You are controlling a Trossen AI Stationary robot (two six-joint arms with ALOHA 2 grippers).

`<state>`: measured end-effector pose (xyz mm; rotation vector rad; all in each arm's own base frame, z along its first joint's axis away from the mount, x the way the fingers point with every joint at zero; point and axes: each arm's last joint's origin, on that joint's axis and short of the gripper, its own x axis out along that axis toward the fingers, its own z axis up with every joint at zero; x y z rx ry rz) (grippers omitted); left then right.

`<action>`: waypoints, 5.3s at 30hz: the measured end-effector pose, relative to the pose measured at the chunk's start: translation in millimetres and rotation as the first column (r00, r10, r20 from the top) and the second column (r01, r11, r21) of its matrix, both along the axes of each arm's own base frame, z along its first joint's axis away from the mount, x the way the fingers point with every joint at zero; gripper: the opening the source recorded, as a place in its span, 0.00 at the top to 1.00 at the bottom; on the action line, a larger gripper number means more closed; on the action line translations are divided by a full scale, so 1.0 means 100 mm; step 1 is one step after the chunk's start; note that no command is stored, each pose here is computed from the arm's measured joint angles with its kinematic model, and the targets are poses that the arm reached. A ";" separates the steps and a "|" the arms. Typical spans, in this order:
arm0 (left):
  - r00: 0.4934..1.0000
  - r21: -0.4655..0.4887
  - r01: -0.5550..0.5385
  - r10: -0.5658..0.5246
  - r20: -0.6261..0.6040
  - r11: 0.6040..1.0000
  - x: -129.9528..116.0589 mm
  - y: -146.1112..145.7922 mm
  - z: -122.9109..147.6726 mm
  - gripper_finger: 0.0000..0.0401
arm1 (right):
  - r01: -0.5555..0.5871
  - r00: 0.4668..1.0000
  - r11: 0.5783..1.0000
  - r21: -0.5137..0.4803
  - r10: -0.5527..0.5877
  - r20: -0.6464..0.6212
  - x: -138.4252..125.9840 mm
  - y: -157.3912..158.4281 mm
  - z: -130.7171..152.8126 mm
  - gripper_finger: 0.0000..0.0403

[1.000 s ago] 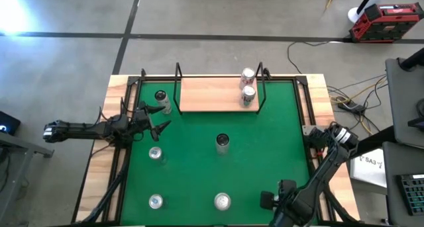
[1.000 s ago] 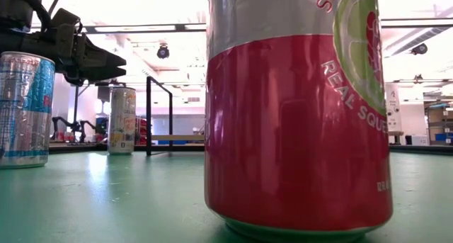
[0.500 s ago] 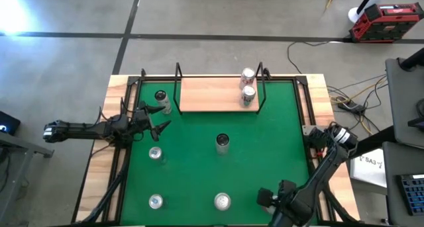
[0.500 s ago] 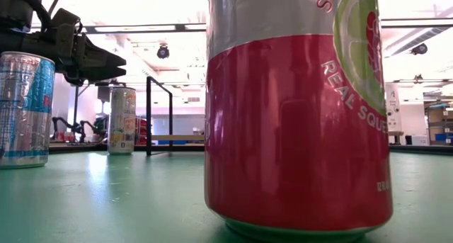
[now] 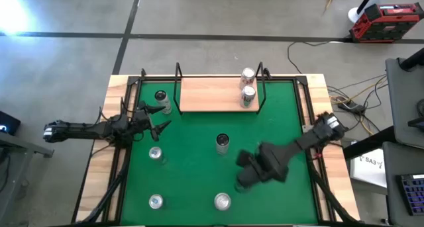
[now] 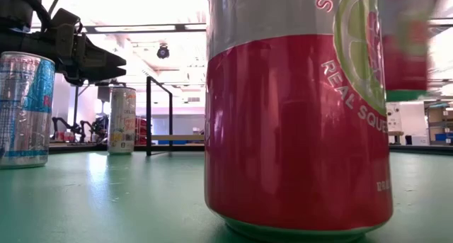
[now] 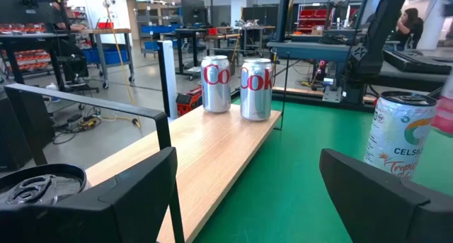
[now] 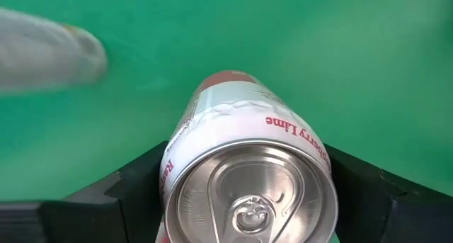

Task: Place canned beverage on shelf
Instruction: Put the right white and orange soda can on the shelf

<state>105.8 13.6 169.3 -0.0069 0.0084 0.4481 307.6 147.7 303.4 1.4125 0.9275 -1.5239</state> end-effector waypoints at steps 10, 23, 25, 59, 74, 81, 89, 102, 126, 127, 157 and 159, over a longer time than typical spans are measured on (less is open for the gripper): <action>1.000 0.000 0.000 0.000 0.000 1.000 0.00 0.00 0.00 0.17 | -0.084 0.995 0.996 0.007 0.083 0.053 0.32 -1.21 0.27 0.28; 1.000 0.000 0.000 0.000 0.000 1.000 0.00 0.00 0.00 0.17 | -0.197 0.971 0.979 -0.048 0.202 0.127 0.43 -2.09 0.36 0.25; 1.000 0.000 -0.001 0.001 -0.001 1.000 0.00 0.00 0.00 0.17 | -0.214 0.966 0.973 -0.081 0.224 0.133 0.47 -2.19 0.33 0.24; 1.000 0.000 0.000 0.000 -0.005 1.000 0.00 0.00 0.00 0.17 | -0.549 0.834 0.824 -0.141 0.551 -0.027 0.98 -2.99 0.04 0.24; 1.000 0.000 -0.001 0.001 -0.005 1.000 0.00 0.00 0.00 0.17 | -0.524 0.851 0.842 -0.127 0.523 -0.042 0.97 -3.09 -0.02 0.24; 1.000 0.000 0.000 0.000 -0.005 1.000 0.00 0.00 0.00 0.17 | -0.512 0.858 0.849 -0.129 0.512 -0.038 0.97 -3.09 -0.02 0.24; 1.000 0.000 0.000 0.000 -0.005 1.000 0.00 0.00 0.00 0.17 | -0.494 0.869 0.860 -0.127 0.495 -0.033 0.97 -3.09 -0.03 0.24; 1.000 0.000 0.000 0.000 -0.005 1.000 0.00 0.00 0.00 0.17 | -0.356 0.933 0.928 -0.106 0.359 0.011 0.98 -3.08 -0.08 0.24; 1.000 0.000 -0.001 0.001 -0.005 1.000 0.00 0.00 0.00 0.17 | -0.285 0.957 0.955 -0.083 0.289 0.041 1.01 -3.08 -0.20 0.15; 1.000 0.000 0.000 0.000 -0.006 1.000 0.00 0.00 0.00 0.17 | -0.283 0.957 0.956 -0.084 0.287 0.042 1.02 -3.08 -0.20 0.14; 1.000 0.000 0.000 0.000 -0.005 1.000 0.00 0.00 0.00 0.17 | -0.726 0.686 0.683 -0.078 0.727 -0.031 0.98 -3.06 -0.06 0.07; 1.000 0.000 0.000 0.000 -0.005 1.000 0.00 0.00 0.00 0.17 | -0.736 0.676 0.672 -0.078 0.737 -0.033 0.98 -3.06 -0.06 0.07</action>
